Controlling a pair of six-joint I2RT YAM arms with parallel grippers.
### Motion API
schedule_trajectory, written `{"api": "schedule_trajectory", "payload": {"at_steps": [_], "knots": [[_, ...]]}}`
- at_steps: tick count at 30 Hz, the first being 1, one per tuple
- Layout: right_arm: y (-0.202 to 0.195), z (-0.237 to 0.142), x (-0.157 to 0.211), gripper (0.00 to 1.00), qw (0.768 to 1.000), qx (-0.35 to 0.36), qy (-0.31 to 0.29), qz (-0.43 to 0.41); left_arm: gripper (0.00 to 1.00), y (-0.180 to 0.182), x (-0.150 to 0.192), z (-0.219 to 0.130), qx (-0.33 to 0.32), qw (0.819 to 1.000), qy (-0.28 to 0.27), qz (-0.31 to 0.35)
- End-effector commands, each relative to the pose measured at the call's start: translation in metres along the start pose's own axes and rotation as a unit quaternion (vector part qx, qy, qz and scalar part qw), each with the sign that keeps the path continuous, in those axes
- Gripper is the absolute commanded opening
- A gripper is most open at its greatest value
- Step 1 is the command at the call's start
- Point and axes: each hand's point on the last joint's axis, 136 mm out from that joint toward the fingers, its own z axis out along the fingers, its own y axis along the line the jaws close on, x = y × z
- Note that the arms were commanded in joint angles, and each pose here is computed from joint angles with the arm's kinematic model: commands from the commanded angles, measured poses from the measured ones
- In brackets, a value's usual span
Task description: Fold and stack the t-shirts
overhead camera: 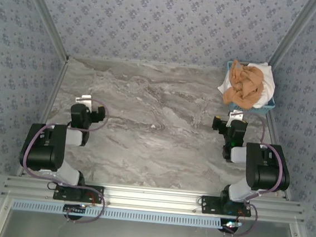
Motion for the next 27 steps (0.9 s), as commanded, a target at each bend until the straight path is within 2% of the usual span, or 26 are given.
{"api": "schedule_trajectory", "payload": {"at_steps": [1, 23, 25, 27], "knots": [[-0.001, 0.002, -0.009, 1.00, 1.000, -0.001, -0.012, 0.003, 0.98, -0.004, -0.012, 0.002, 0.010, 1.000, -0.012, 0.006], [-0.001, 0.002, -0.009, 1.00, 1.000, -0.002, -0.013, 0.003, 0.98, -0.003, -0.011, 0.002, 0.010, 1.000, -0.013, 0.006], [-0.006, -0.006, -0.015, 1.00, 0.999, 0.015, -0.034, -0.006, 0.98, -0.001, -0.014, -0.002, 0.002, 1.000, -0.022, 0.001], [-0.008, -0.026, -0.035, 1.00, 0.996, 0.069, -0.057, -0.031, 0.98, 0.003, -0.030, -0.016, -0.035, 0.999, -0.030, 0.011]]}}
